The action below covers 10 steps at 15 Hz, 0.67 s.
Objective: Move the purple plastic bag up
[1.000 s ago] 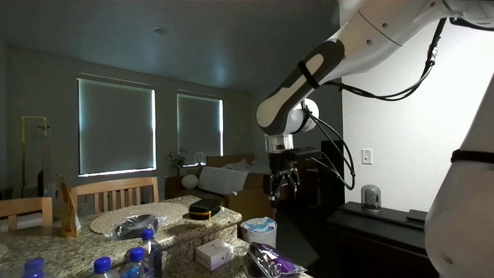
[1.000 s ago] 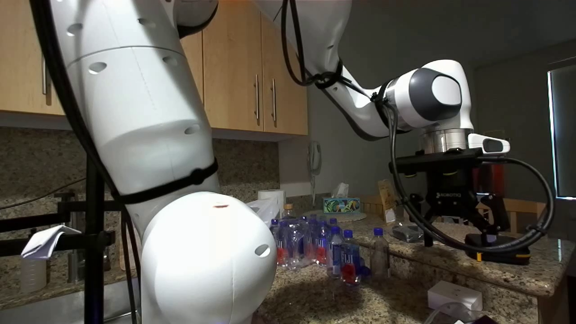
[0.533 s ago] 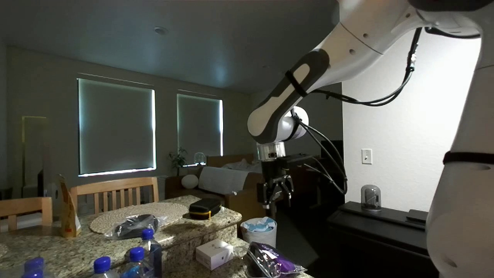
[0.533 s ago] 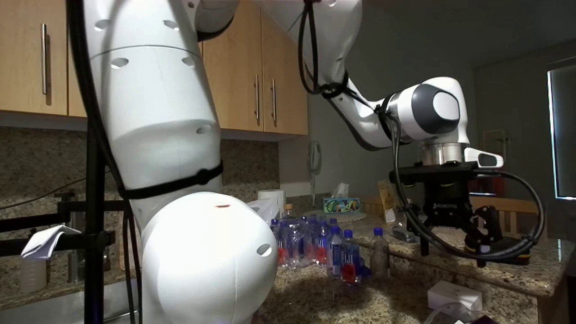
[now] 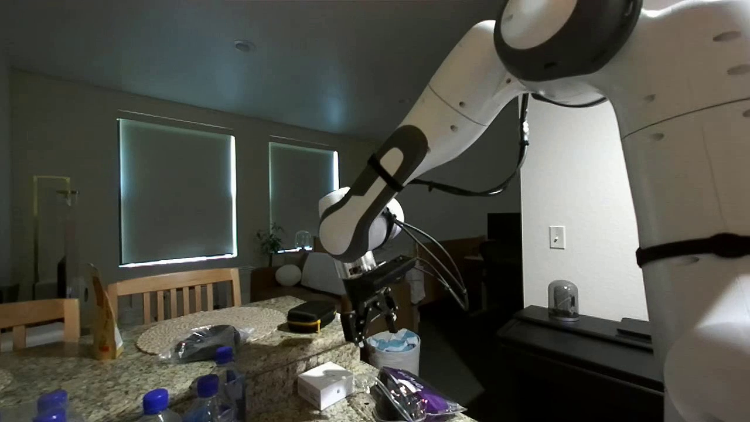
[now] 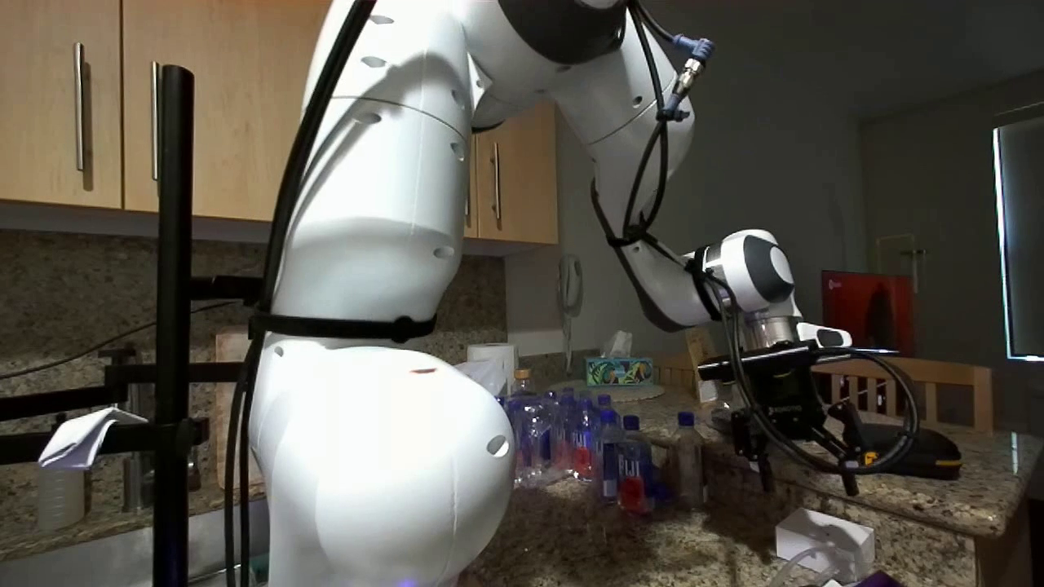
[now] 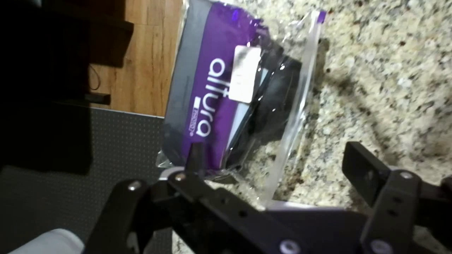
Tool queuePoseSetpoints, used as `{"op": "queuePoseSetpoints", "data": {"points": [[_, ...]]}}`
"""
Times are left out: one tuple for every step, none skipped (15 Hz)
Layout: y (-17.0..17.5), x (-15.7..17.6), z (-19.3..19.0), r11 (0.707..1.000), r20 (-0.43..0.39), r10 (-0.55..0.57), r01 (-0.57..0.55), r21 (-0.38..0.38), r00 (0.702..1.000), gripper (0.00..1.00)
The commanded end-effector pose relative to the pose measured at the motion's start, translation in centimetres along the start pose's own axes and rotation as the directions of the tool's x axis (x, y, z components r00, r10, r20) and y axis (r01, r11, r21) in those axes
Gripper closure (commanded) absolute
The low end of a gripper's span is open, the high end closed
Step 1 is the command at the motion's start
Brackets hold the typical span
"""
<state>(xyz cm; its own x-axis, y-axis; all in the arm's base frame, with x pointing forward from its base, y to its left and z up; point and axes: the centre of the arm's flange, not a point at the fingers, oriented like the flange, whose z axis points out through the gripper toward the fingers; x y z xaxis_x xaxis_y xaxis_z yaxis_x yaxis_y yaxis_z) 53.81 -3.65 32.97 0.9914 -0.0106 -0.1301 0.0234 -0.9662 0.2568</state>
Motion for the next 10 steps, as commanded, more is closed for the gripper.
{"op": "queuePoseSetpoints", "data": {"points": [[1.2, 2.9, -0.1, 0.980, 0.011, 0.118, -0.115, -0.161, 0.993, 0.00], [1.4, 3.2, 0.6, 0.973, 0.034, 0.136, -0.127, -0.195, 0.990, 0.00], [1.2, 3.2, 1.3, 0.968, 0.052, 0.141, -0.127, -0.215, 0.989, 0.00], [0.8, 3.0, 2.3, 0.966, 0.079, 0.141, -0.120, -0.227, 0.987, 0.00], [0.1, 2.8, 3.3, 0.968, 0.107, 0.139, -0.113, -0.223, 0.985, 0.00], [-0.8, 2.5, 4.4, 0.973, 0.139, 0.131, -0.100, -0.209, 0.982, 0.00], [-1.7, 2.3, 5.2, 0.975, 0.166, 0.124, -0.088, -0.206, 0.978, 0.00], [-2.5, 2.2, 6.2, 0.976, 0.192, 0.116, -0.076, -0.203, 0.974, 0.00], [-3.3, 2.0, 7.0, 0.977, 0.218, 0.113, -0.068, -0.204, 0.970, 0.00], [-4.2, 1.8, 7.7, 0.977, 0.234, 0.111, -0.064, -0.202, 0.966, 0.00]]}}
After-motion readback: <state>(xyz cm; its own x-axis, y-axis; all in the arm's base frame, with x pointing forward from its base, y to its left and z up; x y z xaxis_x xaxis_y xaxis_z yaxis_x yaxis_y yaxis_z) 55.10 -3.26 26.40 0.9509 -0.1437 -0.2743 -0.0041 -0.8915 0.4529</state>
